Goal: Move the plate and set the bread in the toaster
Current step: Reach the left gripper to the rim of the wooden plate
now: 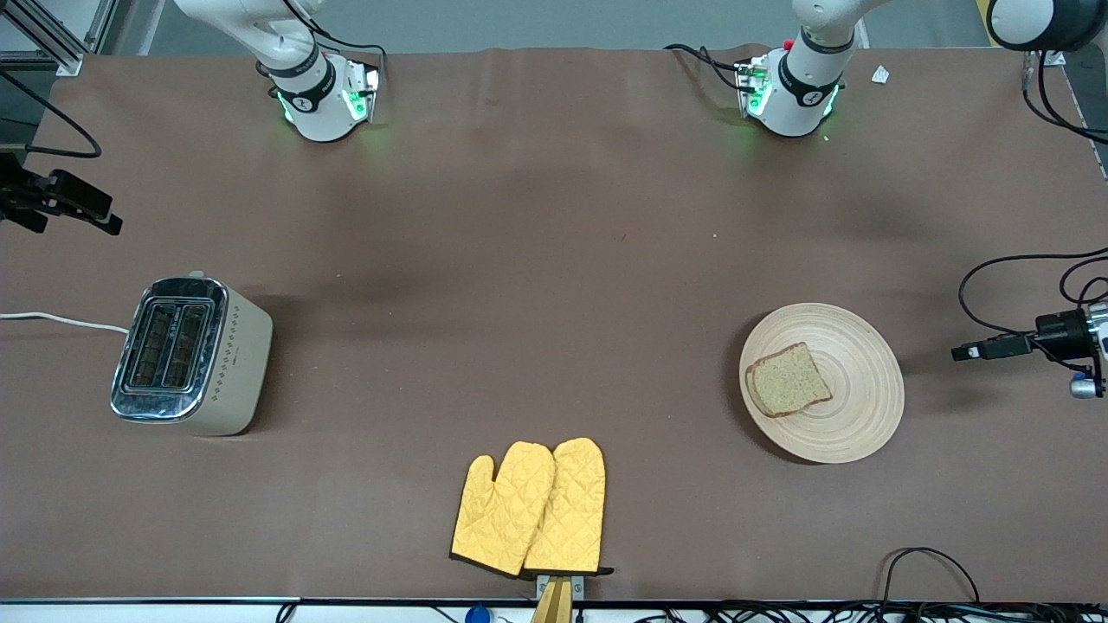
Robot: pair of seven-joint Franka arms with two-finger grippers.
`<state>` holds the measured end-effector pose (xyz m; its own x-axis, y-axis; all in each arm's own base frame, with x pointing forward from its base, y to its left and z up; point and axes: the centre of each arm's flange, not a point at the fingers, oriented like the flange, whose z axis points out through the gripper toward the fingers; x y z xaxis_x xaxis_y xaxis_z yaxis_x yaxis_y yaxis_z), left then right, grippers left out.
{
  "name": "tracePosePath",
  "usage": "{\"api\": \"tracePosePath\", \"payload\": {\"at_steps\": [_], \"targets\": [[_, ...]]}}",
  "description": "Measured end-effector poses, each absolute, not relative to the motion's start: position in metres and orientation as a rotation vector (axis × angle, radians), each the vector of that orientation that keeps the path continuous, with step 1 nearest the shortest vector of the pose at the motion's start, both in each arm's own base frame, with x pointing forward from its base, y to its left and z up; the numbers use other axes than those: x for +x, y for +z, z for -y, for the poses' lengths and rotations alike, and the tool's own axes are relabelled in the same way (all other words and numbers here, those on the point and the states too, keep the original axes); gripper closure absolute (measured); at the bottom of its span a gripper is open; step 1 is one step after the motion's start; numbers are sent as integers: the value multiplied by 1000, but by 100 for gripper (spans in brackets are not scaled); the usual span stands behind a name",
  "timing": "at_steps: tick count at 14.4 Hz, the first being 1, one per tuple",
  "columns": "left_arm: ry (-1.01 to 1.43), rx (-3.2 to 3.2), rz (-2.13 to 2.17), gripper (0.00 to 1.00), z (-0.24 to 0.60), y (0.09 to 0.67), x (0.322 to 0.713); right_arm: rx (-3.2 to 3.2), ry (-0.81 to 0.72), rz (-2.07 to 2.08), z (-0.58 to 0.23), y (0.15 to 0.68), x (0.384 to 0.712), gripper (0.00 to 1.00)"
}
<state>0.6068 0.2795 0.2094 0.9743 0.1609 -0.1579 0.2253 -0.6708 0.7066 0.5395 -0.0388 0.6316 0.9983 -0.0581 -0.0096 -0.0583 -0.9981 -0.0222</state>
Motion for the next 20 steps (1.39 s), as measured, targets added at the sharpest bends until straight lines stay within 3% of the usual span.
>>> {"api": "tracePosePath", "payload": {"at_steps": [1,3,6,12,20], "targets": [[-86,2294,-238,9,-279,195,605,-3118,14,-91,39,632,539,0],[-56,2257,-177,21,-277,169,601,-3118,14,-91,39,632,539,0],[-44,2224,-140,25,-274,143,597,-3118,14,-91,39,632,539,0],[-38,2203,-71,45,-262,129,598,-3118,14,-91,39,632,539,0],[-24,2177,-51,47,-246,131,607,-3113,96,-90,38,627,534,0]]}}
